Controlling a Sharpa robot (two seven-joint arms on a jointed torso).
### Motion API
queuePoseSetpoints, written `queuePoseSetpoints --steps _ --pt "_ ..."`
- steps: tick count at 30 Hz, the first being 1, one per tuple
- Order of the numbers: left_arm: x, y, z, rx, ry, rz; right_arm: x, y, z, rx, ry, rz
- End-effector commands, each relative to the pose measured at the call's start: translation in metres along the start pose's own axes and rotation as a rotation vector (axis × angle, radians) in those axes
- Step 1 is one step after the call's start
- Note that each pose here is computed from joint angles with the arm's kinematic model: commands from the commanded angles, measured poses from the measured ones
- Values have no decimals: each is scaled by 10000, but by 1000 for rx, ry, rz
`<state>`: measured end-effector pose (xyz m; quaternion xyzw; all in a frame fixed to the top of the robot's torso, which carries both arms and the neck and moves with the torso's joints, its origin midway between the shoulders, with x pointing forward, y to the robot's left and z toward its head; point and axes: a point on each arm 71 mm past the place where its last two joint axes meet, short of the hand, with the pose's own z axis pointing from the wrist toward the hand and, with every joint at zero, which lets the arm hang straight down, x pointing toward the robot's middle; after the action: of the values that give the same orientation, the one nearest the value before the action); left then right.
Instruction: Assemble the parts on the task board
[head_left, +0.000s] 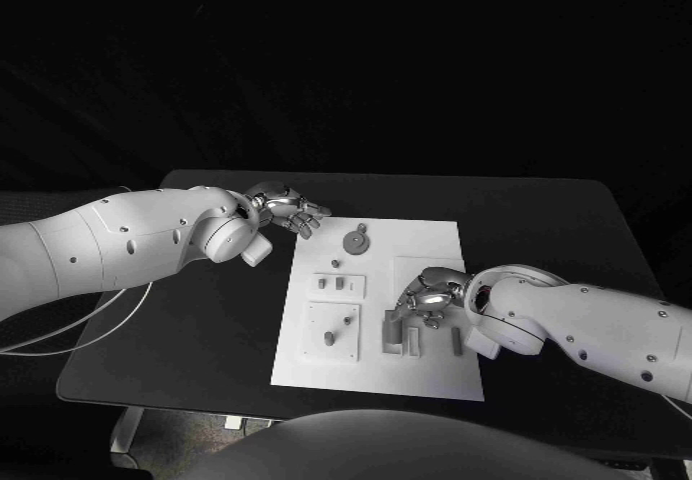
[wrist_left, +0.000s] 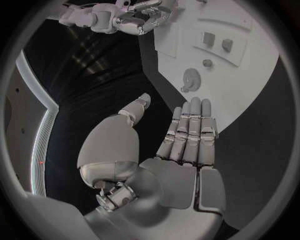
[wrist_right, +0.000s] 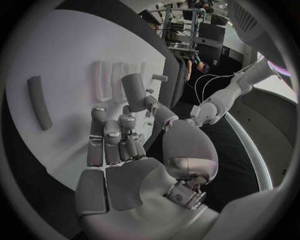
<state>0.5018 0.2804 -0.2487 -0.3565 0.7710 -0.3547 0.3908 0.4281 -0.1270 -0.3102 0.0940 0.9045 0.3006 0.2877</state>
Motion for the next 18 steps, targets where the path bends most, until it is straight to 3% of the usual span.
queuePoseSetpoints --steps 1,14,18 --pt "12 -17 -1 0 17 8 -21 -10 -32 12 22 79" --pt "10 -9 -5 -7 20 12 -159 4 -133 71 60 126" --pt "7 -5 -8 -9 19 13 -156 34 -158 107 103 174"
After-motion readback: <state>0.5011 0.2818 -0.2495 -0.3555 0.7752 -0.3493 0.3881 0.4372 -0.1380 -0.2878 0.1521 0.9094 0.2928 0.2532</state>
